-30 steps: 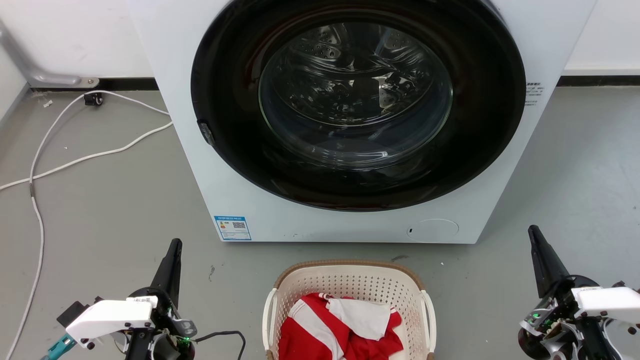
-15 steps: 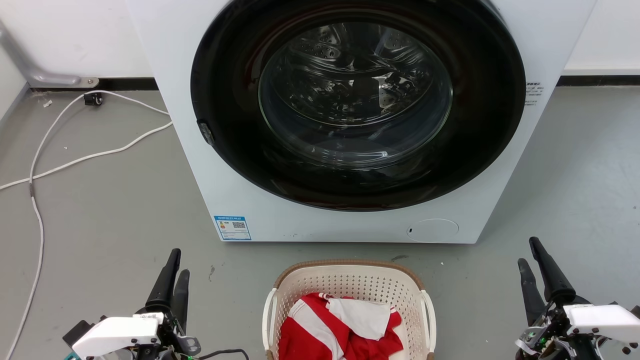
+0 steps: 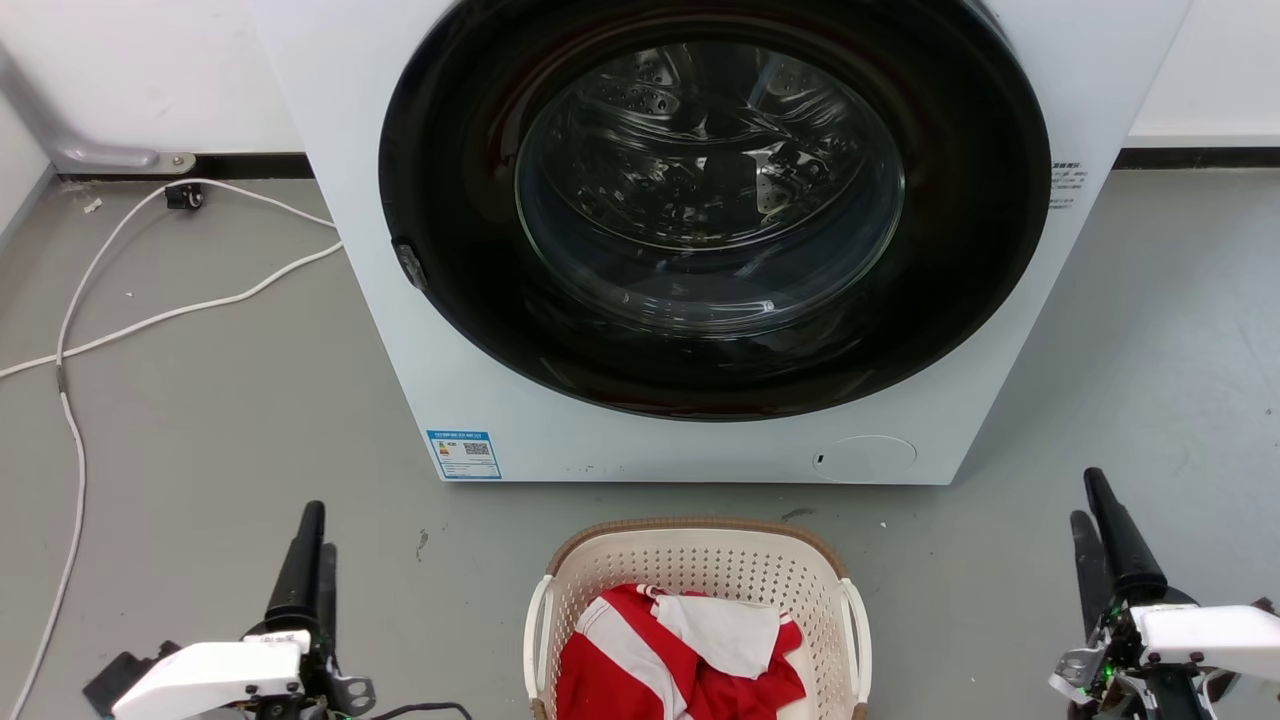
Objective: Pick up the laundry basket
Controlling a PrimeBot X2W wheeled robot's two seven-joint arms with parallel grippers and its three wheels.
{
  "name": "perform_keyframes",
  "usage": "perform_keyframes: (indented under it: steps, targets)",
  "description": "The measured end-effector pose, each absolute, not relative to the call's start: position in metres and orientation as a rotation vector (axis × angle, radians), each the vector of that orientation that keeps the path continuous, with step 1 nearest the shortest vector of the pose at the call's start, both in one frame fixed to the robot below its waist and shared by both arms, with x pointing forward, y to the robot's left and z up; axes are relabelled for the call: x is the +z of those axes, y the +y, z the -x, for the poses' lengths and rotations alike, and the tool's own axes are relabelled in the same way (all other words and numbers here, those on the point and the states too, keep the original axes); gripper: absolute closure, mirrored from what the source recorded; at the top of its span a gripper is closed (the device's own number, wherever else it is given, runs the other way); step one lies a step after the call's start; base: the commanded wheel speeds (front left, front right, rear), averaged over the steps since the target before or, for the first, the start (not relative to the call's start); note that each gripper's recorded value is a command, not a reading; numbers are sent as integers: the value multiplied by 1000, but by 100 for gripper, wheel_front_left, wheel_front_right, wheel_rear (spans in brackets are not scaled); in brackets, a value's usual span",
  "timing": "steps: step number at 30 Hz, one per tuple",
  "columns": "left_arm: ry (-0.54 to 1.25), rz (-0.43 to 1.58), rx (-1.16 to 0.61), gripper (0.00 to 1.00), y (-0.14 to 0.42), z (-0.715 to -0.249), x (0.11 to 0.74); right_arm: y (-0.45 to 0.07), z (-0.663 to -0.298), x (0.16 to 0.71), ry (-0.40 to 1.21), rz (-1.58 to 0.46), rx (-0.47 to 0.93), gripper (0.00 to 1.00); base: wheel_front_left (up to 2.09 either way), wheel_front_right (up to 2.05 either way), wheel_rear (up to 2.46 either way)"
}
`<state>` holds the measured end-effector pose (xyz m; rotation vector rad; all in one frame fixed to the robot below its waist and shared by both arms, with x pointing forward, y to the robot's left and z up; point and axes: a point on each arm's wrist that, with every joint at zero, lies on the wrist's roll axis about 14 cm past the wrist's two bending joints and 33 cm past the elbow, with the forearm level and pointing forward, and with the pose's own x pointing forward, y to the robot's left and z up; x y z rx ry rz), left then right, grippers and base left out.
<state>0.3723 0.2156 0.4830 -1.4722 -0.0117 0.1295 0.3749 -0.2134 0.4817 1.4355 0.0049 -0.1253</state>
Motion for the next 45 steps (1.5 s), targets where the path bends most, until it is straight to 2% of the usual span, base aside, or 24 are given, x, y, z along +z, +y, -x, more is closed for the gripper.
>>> perform_keyframes:
  steps: [8,16,26,45]
  targets:
    - [-63,1352,194,0,239,-370,488,-220,-378,498,-43,-1246,-109,0,0,0,0]
    - [-137,1164,198,0,250,-374,519,-218,-383,523,-100,-1023,-63,0,0,0,0]
    - [-124,885,174,0,225,-378,543,-200,-387,548,-144,-706,14,0,0,0,0]
    - [-156,486,-41,0,164,-376,561,-180,-385,551,-155,-436,65,0,0,0,0]
